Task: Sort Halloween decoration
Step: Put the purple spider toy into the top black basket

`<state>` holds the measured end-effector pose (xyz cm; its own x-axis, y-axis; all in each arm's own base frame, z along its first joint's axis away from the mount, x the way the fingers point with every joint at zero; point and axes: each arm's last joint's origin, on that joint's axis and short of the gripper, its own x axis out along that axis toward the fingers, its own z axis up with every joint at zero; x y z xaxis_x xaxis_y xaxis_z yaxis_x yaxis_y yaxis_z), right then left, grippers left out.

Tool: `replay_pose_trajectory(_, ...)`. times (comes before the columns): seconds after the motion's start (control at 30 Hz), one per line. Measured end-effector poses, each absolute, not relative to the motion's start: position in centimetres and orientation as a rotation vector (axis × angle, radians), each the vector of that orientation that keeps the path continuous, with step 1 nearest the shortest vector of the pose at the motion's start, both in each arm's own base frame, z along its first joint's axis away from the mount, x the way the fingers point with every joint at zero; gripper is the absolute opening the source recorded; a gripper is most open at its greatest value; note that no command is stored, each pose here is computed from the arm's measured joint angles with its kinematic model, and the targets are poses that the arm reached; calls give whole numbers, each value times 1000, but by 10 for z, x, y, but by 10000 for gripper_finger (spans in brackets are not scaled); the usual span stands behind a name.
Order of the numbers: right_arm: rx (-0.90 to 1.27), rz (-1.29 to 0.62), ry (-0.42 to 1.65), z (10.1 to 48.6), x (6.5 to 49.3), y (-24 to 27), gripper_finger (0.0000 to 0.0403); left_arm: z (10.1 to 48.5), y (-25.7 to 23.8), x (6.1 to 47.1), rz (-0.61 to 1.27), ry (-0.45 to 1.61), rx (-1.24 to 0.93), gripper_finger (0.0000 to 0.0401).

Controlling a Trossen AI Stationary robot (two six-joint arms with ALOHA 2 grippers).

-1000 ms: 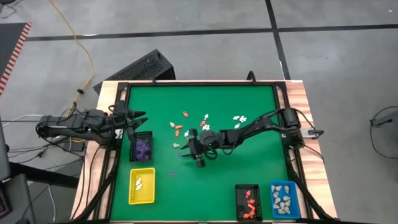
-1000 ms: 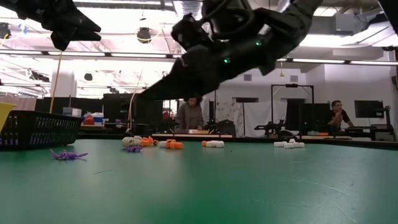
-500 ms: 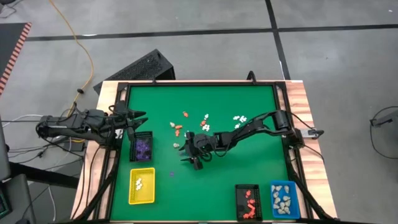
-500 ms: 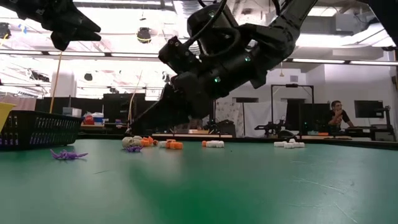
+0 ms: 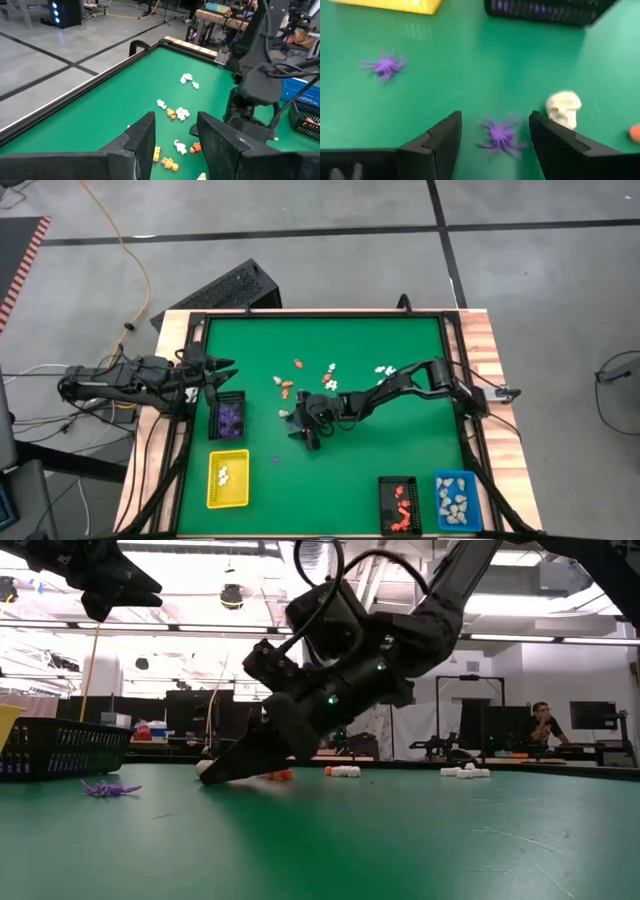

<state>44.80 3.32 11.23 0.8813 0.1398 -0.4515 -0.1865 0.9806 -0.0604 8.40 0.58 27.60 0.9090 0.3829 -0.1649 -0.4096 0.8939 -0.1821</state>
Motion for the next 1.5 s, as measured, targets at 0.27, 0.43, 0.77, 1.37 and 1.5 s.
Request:
replay_pose_trajectory(0.27,-23,125,507,110,447,24,221,275,6,84,414,137,-210,134)
replay_pose_trajectory(0.43,-23,108,524,108,447,24,159,275,6,84,415,138,-209,134)
replay_pose_trajectory(0.77,-24,107,513,109,447,25,42,275,6,84,416,139,-209,134)
replay_pose_trajectory(1.37,-71,120,298,174,486,32,4,275,6,84,417,138,-211,134)
replay_pose_trajectory(1.5,-105,115,218,199,497,28,4,275,6,84,417,138,-211,134)
